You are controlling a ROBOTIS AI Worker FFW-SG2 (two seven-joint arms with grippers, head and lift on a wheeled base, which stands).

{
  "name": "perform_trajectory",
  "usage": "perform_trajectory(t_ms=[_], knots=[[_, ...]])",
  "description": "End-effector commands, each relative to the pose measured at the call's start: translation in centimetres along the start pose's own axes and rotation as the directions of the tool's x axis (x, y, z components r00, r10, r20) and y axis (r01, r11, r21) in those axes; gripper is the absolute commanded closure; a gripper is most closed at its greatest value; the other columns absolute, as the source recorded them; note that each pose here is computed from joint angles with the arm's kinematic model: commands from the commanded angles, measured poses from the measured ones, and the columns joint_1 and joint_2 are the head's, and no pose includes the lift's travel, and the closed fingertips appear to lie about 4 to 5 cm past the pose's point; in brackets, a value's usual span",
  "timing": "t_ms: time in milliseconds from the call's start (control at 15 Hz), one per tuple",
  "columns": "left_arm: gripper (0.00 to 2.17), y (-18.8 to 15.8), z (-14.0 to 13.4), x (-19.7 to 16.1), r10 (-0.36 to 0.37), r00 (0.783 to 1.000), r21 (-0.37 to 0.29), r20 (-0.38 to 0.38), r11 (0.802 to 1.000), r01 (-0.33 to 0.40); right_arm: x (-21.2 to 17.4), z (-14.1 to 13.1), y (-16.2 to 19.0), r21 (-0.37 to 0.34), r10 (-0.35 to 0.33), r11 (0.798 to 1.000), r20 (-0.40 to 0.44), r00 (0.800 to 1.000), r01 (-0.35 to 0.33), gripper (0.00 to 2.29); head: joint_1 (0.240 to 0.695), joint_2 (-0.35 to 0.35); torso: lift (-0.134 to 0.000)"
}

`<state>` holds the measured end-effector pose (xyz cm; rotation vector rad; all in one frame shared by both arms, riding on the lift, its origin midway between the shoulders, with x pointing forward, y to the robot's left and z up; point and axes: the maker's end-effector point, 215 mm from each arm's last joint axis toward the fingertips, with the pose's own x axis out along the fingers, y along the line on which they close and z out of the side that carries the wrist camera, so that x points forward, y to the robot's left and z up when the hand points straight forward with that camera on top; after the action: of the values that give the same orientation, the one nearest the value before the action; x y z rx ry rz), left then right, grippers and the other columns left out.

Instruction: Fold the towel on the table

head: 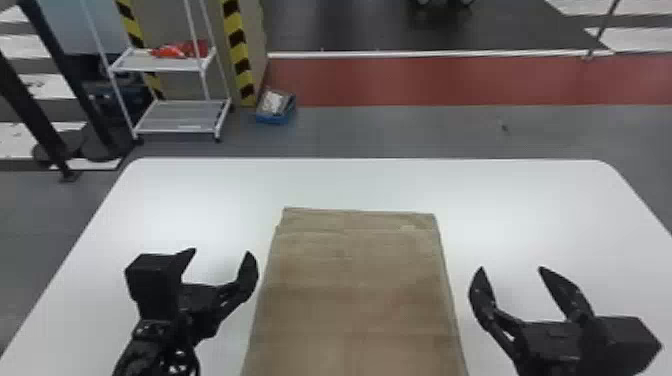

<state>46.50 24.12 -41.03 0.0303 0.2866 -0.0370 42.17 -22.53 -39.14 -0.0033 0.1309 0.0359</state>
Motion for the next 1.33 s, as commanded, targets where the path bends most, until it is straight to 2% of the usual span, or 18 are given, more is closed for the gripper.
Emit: perform_trajectory(t_ms=[0,67,200,467,733,933,1067,1200,1267], knots=[[0.09,-2.1,0.8,2.3,-0.044,0.999,0.007,-0.028,0.999,0.044,0.1,-0.2,-0.1,-0.001,-0.001,1.000,-0.004,1.000,0.001,0.13,0.695,0.023,-0.119],[0.09,-3.1,0.6,3.5,-0.069,0.996,-0.004,-0.056,0.998,0.069,0.1,-0.3,-0.1,-0.002,-0.001,1.000,-0.005,1.000,0.001,0.13,0.695,0.014,-0.119],[0.09,-4.6,1.6,5.7,-0.096,0.994,0.007,-0.048,0.995,0.097,0.3,-0.3,-0.1,-0.002,-0.002,1.000,-0.007,1.000,0.002,0.13,0.695,-0.007,-0.119],[0.16,-5.7,1.1,9.4,-0.136,0.986,0.026,-0.101,0.990,0.140,0.7,-0.4,-0.3,-0.006,0.000,1.000,-0.014,1.000,0.000,0.13,0.695,-0.043,-0.119],[0.31,-5.4,-1.4,10.8,-0.136,0.978,0.017,-0.155,0.990,0.141,1.0,-0.9,-0.5,-0.010,-0.003,1.000,-0.021,1.000,0.003,0.13,0.695,-0.052,-0.119],[0.33,-5.3,-1.9,11.1,-0.140,0.976,0.015,-0.165,0.989,0.144,1.4,-1.1,-0.5,-0.001,-0.002,1.000,-0.024,1.000,0.002,0.13,0.695,-0.049,-0.119],[0.52,-5.4,-1.8,11.2,-0.147,0.975,0.021,-0.165,0.988,0.153,1.4,-1.2,-0.5,0.000,-0.003,1.000,-0.025,1.000,0.003,0.13,0.695,-0.049,-0.119],[0.61,-5.7,-1.9,11.1,-0.164,0.972,0.017,-0.167,0.985,0.169,1.5,-1.4,-0.6,-0.001,-0.004,1.000,-0.028,1.000,0.004,0.13,0.695,-0.050,-0.119],[0.89,-5.8,-2.1,11.0,-0.175,0.970,0.007,-0.170,0.984,0.179,1.5,-1.5,-0.6,-0.001,-0.004,1.000,-0.030,1.000,0.004,0.13,0.695,-0.051,-0.119]])
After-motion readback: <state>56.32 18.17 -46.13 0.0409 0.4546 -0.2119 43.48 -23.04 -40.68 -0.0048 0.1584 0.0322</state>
